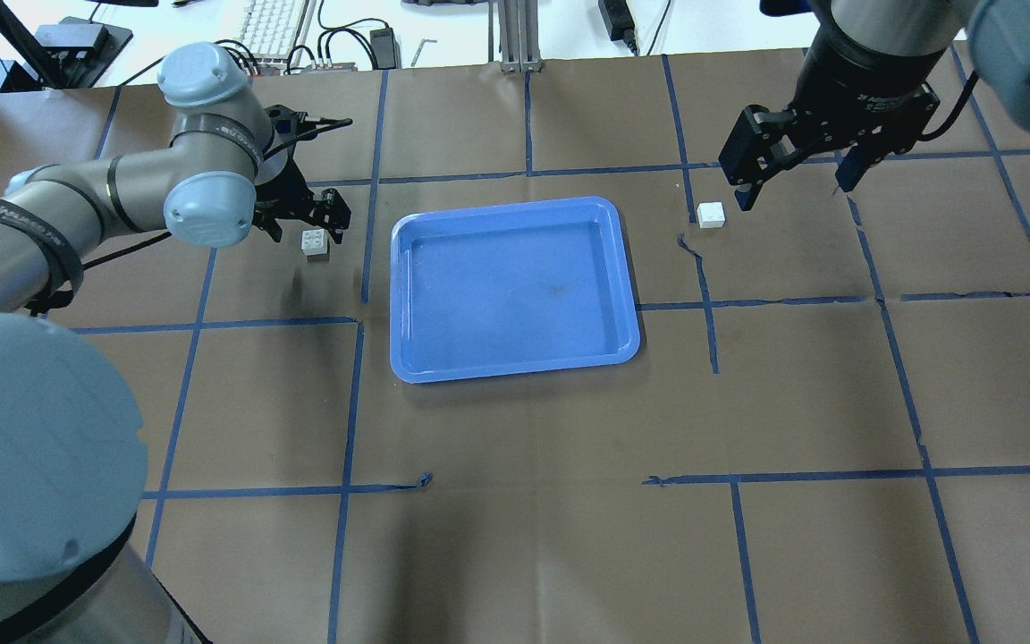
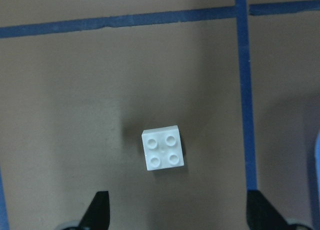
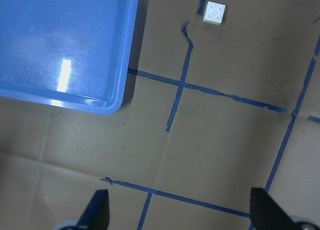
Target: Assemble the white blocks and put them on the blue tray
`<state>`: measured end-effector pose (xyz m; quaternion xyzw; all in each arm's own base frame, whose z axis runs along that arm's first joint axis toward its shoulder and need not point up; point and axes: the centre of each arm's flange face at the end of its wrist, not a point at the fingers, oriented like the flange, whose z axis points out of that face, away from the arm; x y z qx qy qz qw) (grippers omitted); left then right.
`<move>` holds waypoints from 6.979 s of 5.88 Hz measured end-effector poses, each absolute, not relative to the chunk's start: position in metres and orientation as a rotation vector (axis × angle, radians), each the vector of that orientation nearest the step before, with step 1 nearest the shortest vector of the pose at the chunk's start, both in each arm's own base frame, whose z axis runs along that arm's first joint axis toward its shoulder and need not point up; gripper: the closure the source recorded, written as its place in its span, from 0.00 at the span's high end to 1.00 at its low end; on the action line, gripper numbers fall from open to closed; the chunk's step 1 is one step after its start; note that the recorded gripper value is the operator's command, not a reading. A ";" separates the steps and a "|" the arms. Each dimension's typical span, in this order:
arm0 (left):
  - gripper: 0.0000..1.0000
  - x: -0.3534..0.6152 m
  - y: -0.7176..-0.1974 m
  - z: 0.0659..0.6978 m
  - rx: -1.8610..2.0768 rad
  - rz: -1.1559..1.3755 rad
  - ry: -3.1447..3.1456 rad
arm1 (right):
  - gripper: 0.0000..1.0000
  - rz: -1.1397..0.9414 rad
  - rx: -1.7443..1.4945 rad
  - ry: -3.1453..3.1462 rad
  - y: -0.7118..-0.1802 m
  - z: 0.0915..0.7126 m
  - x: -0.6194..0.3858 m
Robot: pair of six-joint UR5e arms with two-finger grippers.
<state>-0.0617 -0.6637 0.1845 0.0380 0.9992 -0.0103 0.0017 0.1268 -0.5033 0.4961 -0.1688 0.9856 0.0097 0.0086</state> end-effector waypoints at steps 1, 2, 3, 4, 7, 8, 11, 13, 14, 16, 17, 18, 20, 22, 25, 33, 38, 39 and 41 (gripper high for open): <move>0.42 -0.061 -0.666 0.176 0.120 -0.034 3.135 | 1.00 0.047 -0.767 3.020 -0.513 0.488 0.110; 0.16 -0.061 -0.666 0.174 0.122 -0.036 3.135 | 1.00 0.041 -1.014 2.939 -0.525 0.482 0.083; 0.08 -0.061 -0.667 0.176 0.149 -0.043 3.133 | 1.00 0.015 -1.250 2.850 -0.537 0.477 0.053; 0.08 -0.060 -0.669 0.181 0.210 -0.057 3.127 | 1.00 -0.011 -1.506 2.734 -0.550 0.470 0.027; 0.08 -0.101 -0.654 0.231 0.796 -0.117 3.016 | 1.00 -0.193 -1.990 2.290 -0.599 0.414 0.006; 0.09 -0.162 -0.633 0.252 0.992 -0.109 2.961 | 1.00 -0.272 -1.990 2.167 -0.613 0.384 -0.004; 0.12 -0.314 -0.563 0.243 1.677 -0.071 2.644 | 1.00 -0.545 -1.929 1.920 -0.662 0.274 -0.030; 0.12 -0.344 -0.543 0.207 1.928 -0.120 2.451 | 1.00 -0.692 -1.890 1.861 -0.691 0.202 -0.033; 0.12 -0.346 -0.540 0.199 1.996 -0.138 2.383 | 1.00 -0.710 -1.870 1.843 -0.695 0.177 -0.031; 0.14 -0.344 -0.540 0.193 2.031 -0.140 2.347 | 0.98 -0.712 -1.851 1.816 -0.697 0.158 -0.020; 0.15 -0.343 -0.540 0.191 2.038 -0.134 2.340 | 0.87 -0.704 -1.852 1.802 -0.698 0.153 -0.012; 0.17 -0.342 -0.539 0.189 2.038 -0.127 2.341 | 0.64 -0.699 -1.855 1.795 -0.698 0.151 -0.007; 0.27 -0.338 -0.536 0.181 2.036 -0.100 2.349 | 0.58 -0.698 -1.861 1.790 -0.698 0.150 -0.005; 0.82 -0.332 -0.538 0.179 2.026 -0.093 2.361 | 0.51 -0.700 -1.864 1.790 -0.698 0.148 -0.006; 0.86 -0.322 -0.542 0.215 2.002 -0.117 2.376 | 0.24 -0.700 -1.862 1.795 -0.699 0.149 -0.007; 0.98 -0.178 -0.486 0.488 0.811 -0.002 3.033 | 0.24 -0.719 -1.795 1.855 -0.622 0.252 0.079; 0.98 -0.168 -0.489 0.503 -0.187 -0.215 3.154 | 0.24 -0.849 -1.686 1.943 -0.556 0.202 0.237; 0.98 -0.168 -0.489 0.503 -0.201 -0.218 3.154 | 0.24 -0.863 -1.689 1.942 -0.557 0.181 0.245; 0.98 -0.167 -0.489 0.504 -0.206 -0.220 3.154 | 0.24 -0.874 -1.694 1.944 -0.558 0.158 0.247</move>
